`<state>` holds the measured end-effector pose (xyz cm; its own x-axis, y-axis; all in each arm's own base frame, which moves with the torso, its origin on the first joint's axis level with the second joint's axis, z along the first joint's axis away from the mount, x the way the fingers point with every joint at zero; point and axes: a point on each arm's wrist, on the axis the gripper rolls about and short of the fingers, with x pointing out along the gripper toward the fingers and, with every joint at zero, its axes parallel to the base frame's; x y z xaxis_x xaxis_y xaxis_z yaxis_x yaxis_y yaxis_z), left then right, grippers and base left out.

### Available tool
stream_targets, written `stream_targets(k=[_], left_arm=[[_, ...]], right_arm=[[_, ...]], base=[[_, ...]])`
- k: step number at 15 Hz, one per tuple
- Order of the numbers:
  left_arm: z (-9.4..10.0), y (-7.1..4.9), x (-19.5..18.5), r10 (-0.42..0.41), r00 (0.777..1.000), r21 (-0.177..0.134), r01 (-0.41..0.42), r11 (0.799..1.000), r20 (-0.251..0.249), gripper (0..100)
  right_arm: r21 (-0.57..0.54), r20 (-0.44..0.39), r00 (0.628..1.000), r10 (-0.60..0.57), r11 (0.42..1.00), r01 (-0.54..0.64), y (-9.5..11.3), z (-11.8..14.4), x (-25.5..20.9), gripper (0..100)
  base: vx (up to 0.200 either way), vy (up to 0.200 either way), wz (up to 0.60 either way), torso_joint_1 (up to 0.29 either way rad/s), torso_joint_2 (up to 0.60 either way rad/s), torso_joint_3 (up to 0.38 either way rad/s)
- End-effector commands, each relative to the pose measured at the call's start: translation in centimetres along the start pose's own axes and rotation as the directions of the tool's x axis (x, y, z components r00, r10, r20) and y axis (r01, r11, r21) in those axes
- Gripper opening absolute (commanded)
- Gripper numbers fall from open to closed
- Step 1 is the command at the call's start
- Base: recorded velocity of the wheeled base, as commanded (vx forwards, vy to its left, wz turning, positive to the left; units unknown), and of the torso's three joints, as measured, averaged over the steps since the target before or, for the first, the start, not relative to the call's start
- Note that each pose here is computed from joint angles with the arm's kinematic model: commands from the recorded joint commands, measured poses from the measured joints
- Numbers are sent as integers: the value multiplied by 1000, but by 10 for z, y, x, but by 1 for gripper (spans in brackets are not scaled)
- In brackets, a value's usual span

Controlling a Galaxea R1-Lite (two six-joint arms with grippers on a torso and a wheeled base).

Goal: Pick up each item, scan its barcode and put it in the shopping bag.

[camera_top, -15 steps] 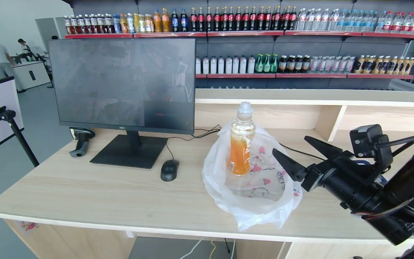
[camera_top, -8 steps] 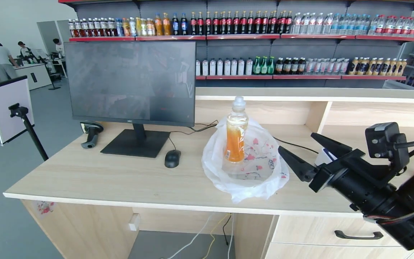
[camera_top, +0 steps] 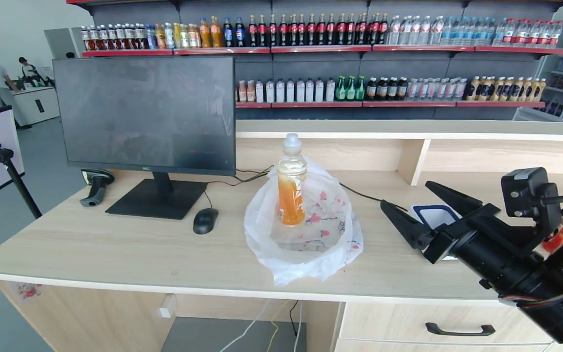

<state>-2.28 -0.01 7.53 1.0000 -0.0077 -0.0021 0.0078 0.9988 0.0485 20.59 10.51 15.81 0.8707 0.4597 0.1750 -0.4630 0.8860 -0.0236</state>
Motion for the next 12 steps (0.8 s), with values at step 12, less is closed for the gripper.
stream_targets(k=[12], left_arm=[[0, 0, 0, 5, 1000, -36, -5, 999, 0, 100]], right_arm=[[-7, 12, 1000, -12, 1000, 12, -2, 7, -21, 100]], base=[[0, -200, 0, 2, 3, 3]])
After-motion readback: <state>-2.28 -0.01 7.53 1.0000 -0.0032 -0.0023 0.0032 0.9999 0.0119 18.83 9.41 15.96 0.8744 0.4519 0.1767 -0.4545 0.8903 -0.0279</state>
